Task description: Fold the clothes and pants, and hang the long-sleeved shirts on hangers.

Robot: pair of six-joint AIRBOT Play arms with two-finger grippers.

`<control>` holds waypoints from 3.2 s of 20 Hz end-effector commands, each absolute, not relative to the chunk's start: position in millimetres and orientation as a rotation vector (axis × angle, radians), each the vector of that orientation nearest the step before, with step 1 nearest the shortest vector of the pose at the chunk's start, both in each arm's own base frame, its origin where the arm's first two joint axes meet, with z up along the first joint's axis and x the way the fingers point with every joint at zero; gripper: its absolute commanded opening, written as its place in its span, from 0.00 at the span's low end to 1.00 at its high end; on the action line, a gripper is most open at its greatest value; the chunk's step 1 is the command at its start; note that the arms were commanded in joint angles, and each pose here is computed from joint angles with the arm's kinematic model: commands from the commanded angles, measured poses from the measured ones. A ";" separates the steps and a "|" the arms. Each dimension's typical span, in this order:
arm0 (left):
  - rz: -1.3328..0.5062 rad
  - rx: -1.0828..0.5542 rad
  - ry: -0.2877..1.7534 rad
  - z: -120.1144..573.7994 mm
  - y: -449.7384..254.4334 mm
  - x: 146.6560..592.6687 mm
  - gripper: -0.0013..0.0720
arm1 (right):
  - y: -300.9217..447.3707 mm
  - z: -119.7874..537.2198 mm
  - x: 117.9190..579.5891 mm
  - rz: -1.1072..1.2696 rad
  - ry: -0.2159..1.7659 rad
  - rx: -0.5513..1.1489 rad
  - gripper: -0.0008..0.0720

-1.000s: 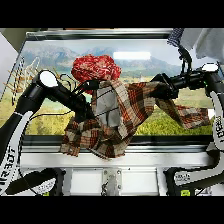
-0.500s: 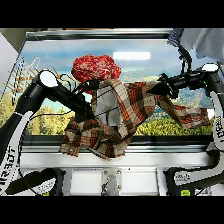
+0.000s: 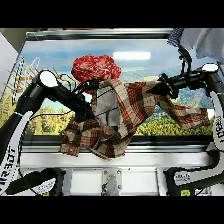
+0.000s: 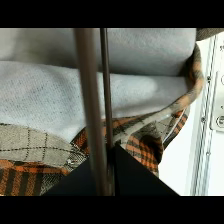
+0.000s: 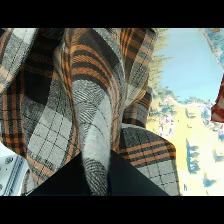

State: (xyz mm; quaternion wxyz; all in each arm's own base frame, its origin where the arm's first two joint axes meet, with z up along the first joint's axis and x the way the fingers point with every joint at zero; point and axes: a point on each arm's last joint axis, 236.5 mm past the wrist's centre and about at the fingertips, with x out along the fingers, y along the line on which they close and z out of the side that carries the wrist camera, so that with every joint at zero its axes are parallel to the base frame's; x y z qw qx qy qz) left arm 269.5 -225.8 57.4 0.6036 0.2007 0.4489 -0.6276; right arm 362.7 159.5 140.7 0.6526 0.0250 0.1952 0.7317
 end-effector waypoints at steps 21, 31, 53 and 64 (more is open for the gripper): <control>-1.243 0.235 1.157 62.0 -223.0 287.9 0.65 | 166.6 183.8 385.7 1.605 0.246 0.182 0.05; -1.119 0.193 1.073 89.7 -202.8 305.5 0.97 | 166.7 171.3 395.5 1.549 0.324 0.187 0.05; -0.941 -0.670 1.059 55.7 -190.4 352.9 0.97 | 168.2 191.8 376.4 1.591 0.334 0.198 0.05; -0.973 -0.566 1.131 33.3 -215.1 337.0 0.23 | 168.2 191.9 376.3 1.591 0.335 0.200 0.05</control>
